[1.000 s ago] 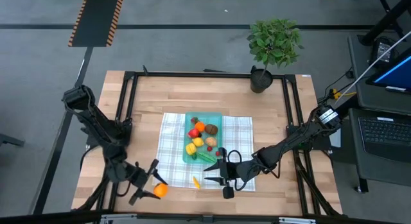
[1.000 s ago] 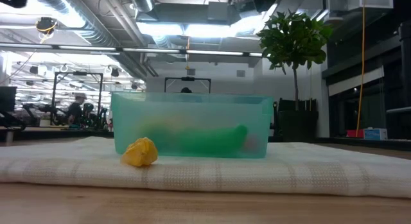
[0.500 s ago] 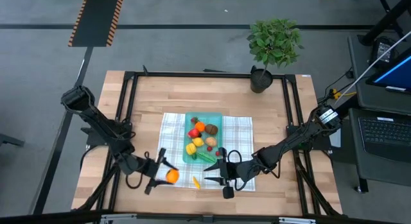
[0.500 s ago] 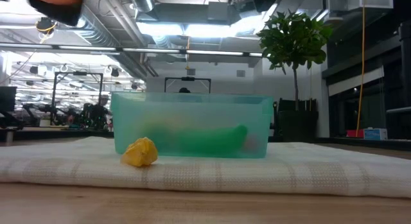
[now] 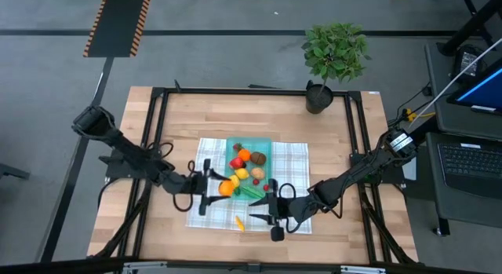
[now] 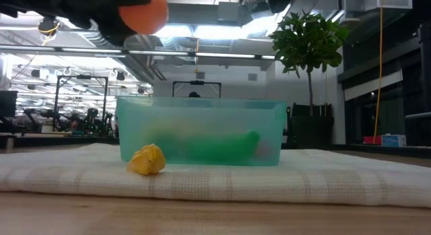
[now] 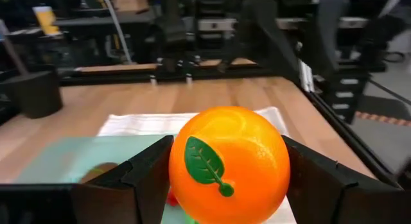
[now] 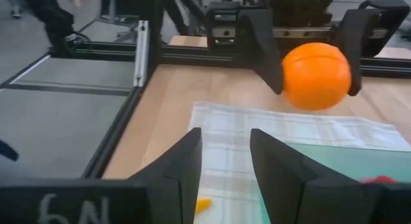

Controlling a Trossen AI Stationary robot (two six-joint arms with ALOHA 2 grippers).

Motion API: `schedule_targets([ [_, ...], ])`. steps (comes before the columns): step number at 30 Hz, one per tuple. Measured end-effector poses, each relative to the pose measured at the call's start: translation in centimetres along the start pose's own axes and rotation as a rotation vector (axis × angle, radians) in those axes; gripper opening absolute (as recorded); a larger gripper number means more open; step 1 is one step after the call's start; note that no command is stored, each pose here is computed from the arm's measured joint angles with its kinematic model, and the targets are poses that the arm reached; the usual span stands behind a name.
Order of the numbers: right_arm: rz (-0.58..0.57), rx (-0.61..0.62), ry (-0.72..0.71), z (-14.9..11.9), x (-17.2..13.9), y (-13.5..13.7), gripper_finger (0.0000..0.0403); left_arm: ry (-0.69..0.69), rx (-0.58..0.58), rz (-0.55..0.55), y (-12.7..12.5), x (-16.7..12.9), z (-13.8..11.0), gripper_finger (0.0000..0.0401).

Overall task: Pick and placing Produce into tupperware
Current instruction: Put the orange into the blue bin

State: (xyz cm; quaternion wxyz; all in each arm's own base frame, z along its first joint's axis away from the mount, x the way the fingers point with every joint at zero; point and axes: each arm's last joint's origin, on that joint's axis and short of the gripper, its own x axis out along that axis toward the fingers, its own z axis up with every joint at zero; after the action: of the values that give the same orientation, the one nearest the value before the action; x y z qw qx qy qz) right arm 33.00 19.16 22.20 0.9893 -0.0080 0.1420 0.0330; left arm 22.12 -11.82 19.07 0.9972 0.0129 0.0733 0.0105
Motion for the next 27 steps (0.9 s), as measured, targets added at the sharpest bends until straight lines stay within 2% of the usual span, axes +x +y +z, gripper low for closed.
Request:
schedule_targets([
  [5, -0.024, -0.017, -0.007, 0.0, 0.0, -0.1, 0.0135, -0.015, -0.001, 0.045, 1.1, 0.6, 0.2, 0.0244],
  [11, -0.163, 0.021, -0.044, -0.3, -0.1, -0.6, 0.0135, -0.018, 0.021, -0.064, 1.6, 1.0, 0.4, 0.0244],
  [18, -0.148, 0.094, -0.159, -3.6, -1.3, -1.7, 0.0135, -0.011, 0.012, -0.075, 3.2, 1.8, 0.4, 0.0241],
  [21, -0.143, 0.094, -0.202, -4.5, -1.9, -2.1, 0.0135, -0.001, 0.008, -0.091, 4.0, 2.1, 0.3, 0.0241],
  [27, -0.144, 0.085, -0.200, -5.1, -2.2, -2.3, 0.0135, 0.031, -0.001, -0.041, 6.0, 2.7, 0.1, 0.0242],
])
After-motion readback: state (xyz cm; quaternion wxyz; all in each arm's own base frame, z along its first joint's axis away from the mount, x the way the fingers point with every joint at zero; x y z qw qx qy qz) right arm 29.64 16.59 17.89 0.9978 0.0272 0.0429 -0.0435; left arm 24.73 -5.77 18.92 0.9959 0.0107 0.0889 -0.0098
